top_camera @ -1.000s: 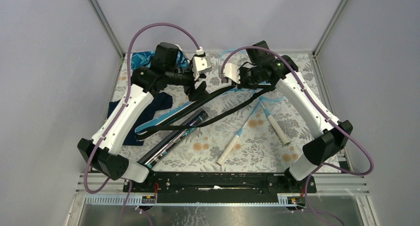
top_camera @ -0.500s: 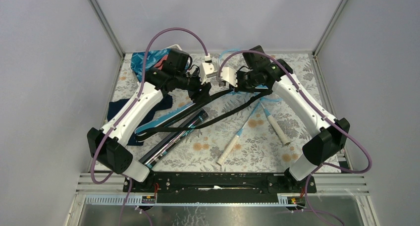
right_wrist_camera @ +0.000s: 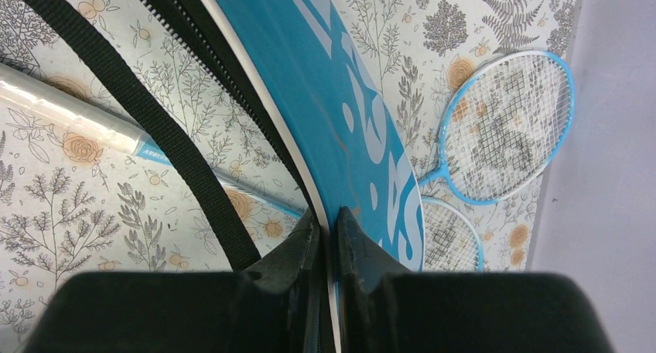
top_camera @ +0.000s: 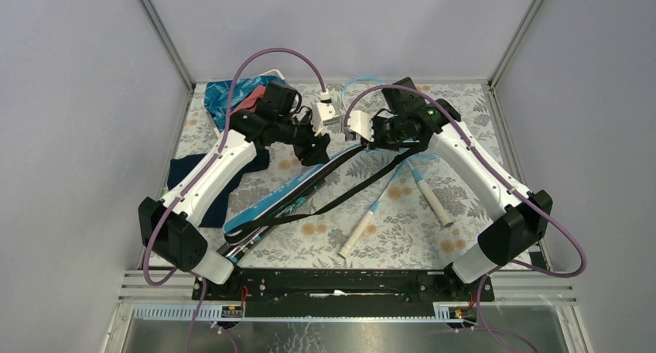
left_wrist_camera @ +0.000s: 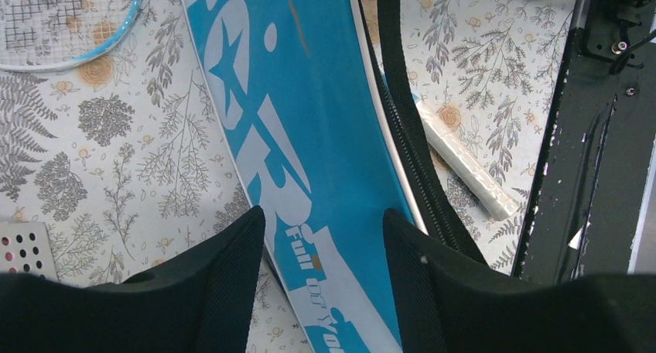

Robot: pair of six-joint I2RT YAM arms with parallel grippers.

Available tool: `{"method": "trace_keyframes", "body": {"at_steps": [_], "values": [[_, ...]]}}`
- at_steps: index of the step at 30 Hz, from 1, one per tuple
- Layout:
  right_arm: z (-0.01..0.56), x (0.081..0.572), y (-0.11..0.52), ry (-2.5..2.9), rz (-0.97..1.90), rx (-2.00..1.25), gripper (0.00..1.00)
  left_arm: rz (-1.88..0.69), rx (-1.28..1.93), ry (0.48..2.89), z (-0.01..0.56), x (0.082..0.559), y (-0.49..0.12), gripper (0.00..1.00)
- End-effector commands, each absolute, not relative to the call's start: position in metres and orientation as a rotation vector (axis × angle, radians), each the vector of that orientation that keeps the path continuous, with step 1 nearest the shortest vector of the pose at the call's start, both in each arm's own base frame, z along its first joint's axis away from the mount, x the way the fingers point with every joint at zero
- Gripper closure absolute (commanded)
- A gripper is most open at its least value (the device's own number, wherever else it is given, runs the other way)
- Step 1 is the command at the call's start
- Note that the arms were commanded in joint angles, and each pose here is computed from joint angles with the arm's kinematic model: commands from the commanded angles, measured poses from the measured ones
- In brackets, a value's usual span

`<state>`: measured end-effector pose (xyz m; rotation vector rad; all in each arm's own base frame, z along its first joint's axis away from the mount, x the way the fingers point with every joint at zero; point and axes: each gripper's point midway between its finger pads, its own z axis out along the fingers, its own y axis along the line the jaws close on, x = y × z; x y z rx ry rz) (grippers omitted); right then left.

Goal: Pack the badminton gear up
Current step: Pick up the racket bag from the center of the board.

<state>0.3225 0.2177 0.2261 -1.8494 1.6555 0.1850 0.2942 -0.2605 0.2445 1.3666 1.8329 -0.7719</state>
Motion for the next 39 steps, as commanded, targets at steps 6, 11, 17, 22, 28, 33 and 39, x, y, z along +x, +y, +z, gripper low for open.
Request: {"method": "trace_keyframes", "body": {"at_steps": [6,11,17,22,28,33,39], "values": [[0.246,0.322,0.226,1.593,0.189,-1.786,1.00,-0.738,1.317,1.826,0.247,0.301,-0.263,0.26],[0.235,0.322,0.223,1.613,0.176,-1.792,1.00,-0.669,1.245,1.747,0.278,0.308,-0.259,0.21],[0.236,0.320,0.223,1.612,0.188,-1.785,1.00,-0.741,1.287,1.719,0.279,0.292,-0.263,0.18],[0.238,0.319,0.223,1.611,0.191,-1.780,1.00,-0.752,1.312,1.760,0.254,0.291,-0.264,0.19],[0.239,0.318,0.224,1.612,0.200,-1.780,1.00,-0.750,1.325,1.780,0.239,0.293,-0.266,0.21],[0.239,0.316,0.224,1.611,0.205,-1.780,1.00,-0.685,1.318,1.806,0.230,0.301,-0.263,0.28],[0.239,0.314,0.225,1.607,0.217,-1.785,1.00,-0.628,1.323,1.814,0.222,0.306,-0.262,0.35]]}}
